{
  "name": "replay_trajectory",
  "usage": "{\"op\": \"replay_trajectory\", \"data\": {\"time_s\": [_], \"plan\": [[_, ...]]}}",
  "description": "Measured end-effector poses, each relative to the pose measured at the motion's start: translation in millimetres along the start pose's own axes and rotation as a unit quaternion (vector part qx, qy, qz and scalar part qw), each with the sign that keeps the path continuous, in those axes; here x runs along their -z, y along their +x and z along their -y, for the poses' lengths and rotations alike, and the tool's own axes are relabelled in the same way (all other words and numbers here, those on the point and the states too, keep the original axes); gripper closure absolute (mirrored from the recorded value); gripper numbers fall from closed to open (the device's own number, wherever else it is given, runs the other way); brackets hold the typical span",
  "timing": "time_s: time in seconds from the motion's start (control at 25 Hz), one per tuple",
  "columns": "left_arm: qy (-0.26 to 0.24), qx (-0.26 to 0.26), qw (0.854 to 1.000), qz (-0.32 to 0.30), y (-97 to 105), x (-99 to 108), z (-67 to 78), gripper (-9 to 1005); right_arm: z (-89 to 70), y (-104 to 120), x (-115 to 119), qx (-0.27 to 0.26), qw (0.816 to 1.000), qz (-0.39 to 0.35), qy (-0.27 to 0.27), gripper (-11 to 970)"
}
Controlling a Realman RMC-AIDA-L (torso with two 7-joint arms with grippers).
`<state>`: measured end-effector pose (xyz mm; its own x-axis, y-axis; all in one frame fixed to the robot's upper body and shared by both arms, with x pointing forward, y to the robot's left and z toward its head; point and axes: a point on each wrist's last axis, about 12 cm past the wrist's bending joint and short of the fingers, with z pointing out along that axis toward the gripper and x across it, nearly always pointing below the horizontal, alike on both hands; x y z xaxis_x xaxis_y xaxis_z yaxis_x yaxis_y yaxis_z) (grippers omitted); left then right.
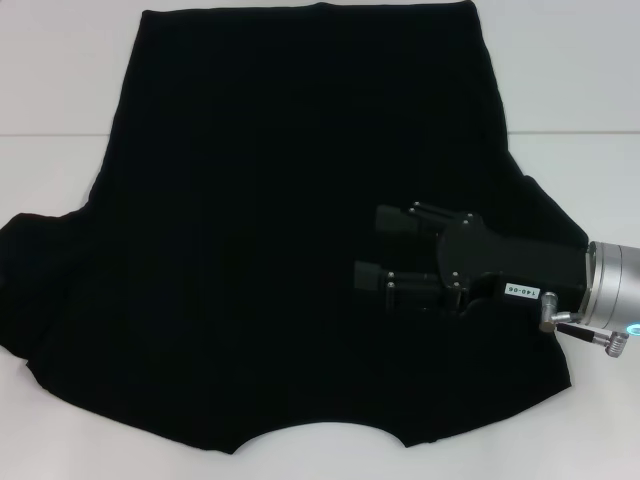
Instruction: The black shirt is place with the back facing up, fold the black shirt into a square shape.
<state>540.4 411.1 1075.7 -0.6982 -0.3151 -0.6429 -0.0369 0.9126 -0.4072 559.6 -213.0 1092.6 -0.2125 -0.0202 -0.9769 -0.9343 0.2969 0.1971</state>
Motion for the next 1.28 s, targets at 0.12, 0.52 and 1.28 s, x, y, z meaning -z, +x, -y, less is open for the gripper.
{"op": "replay_trajectory", "data": {"time_s": [0.12,0.52,1.28], "plan": [[0.002,-0.003,1.000,-0.001,-1,-1,1.3,973,-0.1,0,0,0.000,1.000,0.000,0.000,89],[0.016,-0.022,1.000,0.007,-14,-8,14.6,942,0.1,0,0,0.000,1.000,0.000,0.001,91],[0.169,-0.168,0.971,-0.021,-13,-44,100.4,884,-2.2,4,5,-0.007,1.000,0.005,0.005,95]]}}
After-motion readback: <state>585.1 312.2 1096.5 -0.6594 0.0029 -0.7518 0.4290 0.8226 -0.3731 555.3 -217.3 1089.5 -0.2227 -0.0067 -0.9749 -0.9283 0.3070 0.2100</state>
